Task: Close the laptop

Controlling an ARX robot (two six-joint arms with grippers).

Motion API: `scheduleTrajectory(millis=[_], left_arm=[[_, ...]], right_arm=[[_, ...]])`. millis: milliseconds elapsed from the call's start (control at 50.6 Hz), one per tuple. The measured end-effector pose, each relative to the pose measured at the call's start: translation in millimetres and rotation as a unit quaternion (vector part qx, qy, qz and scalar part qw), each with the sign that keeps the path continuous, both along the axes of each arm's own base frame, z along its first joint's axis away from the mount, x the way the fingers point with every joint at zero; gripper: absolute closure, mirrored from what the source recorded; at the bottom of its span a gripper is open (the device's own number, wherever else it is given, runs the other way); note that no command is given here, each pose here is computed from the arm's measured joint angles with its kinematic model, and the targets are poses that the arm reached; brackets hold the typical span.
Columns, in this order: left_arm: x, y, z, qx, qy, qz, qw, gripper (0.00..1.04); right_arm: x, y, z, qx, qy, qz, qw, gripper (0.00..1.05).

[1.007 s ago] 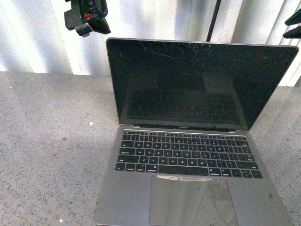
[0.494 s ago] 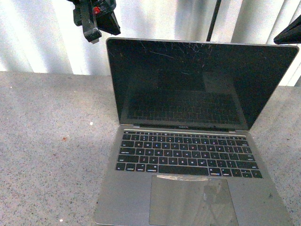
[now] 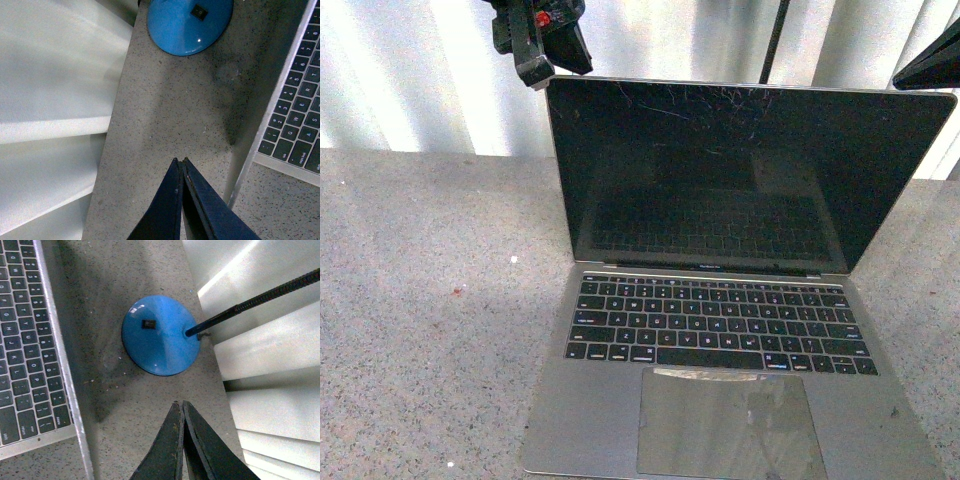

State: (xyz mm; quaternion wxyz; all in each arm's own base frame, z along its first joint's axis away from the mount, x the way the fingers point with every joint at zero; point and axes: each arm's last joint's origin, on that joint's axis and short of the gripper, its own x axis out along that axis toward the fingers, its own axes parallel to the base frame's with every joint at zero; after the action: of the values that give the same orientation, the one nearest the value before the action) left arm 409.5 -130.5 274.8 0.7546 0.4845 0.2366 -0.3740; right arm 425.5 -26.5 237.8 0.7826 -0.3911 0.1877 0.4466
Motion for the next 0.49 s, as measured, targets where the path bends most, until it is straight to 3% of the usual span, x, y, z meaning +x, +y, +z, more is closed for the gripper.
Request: scheduleTrajectory(millis=[494], left_arm=[[-9.3, -8.0, -12.0, 0.018, 0.014, -0.025, 0.999, 1.01]], right_arm=[[-12.2, 10.9, -10.4, 0.011, 0.059, 0.014, 0.998, 1.02]])
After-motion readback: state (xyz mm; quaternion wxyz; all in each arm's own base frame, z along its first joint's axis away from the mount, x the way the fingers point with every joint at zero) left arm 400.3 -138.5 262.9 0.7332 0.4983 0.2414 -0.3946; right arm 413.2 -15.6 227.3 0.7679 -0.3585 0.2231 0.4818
